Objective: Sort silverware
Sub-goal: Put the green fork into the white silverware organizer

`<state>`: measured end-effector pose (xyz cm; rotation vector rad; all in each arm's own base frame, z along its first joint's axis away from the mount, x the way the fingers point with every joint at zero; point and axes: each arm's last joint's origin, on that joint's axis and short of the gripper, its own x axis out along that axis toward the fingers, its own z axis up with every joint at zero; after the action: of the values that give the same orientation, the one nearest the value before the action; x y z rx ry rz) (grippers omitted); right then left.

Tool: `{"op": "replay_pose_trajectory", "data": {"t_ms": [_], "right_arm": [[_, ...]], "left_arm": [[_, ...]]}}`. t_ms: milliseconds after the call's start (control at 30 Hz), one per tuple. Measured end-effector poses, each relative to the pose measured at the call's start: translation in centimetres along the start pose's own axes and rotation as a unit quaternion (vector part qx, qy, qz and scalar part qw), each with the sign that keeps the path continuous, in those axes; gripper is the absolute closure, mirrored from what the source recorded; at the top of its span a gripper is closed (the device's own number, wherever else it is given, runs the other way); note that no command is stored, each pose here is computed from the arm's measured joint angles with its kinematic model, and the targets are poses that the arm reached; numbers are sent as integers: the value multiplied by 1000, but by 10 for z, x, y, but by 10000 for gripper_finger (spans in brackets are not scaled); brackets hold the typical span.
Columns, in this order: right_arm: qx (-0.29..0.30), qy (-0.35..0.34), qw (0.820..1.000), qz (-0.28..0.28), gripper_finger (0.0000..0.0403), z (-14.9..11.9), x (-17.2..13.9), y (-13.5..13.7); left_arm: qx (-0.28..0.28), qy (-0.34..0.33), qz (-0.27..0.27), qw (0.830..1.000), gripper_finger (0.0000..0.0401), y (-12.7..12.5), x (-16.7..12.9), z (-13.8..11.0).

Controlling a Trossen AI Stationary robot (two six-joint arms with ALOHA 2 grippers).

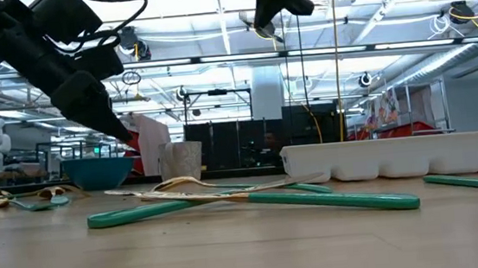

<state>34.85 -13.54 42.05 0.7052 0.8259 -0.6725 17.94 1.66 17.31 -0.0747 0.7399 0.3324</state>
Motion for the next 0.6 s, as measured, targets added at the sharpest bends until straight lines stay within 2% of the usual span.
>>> {"op": "replay_pose_trajectory", "data": {"t_ms": [133, 300, 400, 533, 600], "right_arm": [[10, 14, 1000, -3, 403, -3, 12, 7], [-7, 35, 999, -5, 403, -11, 38, 24], [-28, 48, 998, -33, 403, -18, 49, 29], [-57, 77, 994, -60, 403, -29, 46, 30], [-63, 108, 988, -95, 403, -43, 38, 31]], "left_arm": [[-4, 3, -20, 1000, 287, -1, 0, 0], [-12, 9, -42, 999, 287, -2, 0, -1], [-11, 10, -52, 999, 287, -4, 0, -1], [-7, 11, -58, 998, 287, -6, -1, -1], [-4, 15, -65, 998, 286, -7, -1, -2]]}}
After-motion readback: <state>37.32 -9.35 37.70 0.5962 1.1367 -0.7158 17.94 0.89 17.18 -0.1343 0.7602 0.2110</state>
